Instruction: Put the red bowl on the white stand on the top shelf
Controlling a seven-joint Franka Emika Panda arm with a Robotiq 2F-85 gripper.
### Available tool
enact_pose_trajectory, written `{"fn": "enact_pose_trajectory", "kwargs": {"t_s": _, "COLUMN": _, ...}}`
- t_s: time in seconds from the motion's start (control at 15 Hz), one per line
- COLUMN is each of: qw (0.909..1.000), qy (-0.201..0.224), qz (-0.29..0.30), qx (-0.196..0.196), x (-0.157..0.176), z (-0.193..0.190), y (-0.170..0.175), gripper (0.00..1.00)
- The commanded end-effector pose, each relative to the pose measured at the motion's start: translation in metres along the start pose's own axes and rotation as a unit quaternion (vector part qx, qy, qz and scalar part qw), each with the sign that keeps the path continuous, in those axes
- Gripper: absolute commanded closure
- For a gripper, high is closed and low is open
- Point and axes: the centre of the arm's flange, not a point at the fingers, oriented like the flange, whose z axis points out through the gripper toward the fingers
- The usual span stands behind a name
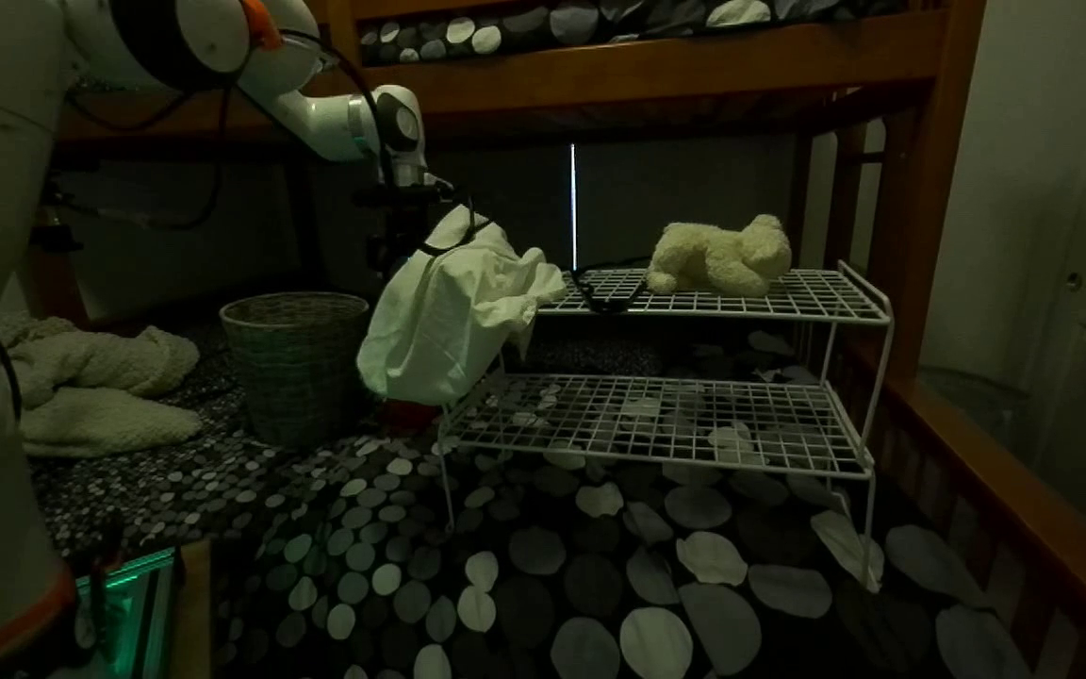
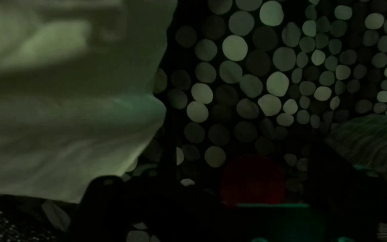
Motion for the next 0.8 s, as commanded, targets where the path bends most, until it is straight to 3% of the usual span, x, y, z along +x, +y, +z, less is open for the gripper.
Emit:
{"fn": "enact_pose_trajectory", "kwargs": {"t_s": 0.0, "qw": 0.9973, "qy": -0.029, "qz": -0.068, "qx": -0.005, "x": 0.086, "z": 0.010, "y": -0.003, "gripper": 0.00}}
{"fn": "enact_pose_trajectory", "kwargs": {"t_s": 0.2, "qw": 0.9921, "qy": -0.084, "qz": -0.092, "qx": -0.007, "x": 0.126, "z": 0.034, "y": -0.022, "gripper": 0.00}}
{"fn": "enact_pose_trajectory", "kwargs": {"t_s": 0.33, "qw": 0.9875, "qy": -0.129, "qz": -0.085, "qx": -0.031, "x": 0.135, "z": 0.042, "y": -0.030, "gripper": 0.00}}
{"fn": "enact_pose_trajectory", "kwargs": {"t_s": 0.6, "qw": 0.9607, "qy": -0.239, "qz": -0.127, "qx": -0.061, "x": 0.150, "z": 0.065, "y": -0.035, "gripper": 0.00}}
{"fn": "enact_pose_trajectory", "kwargs": {"t_s": 0.73, "qw": 0.9514, "qy": -0.275, "qz": -0.094, "qx": -0.101, "x": 0.138, "z": 0.057, "y": -0.030, "gripper": 0.00}}
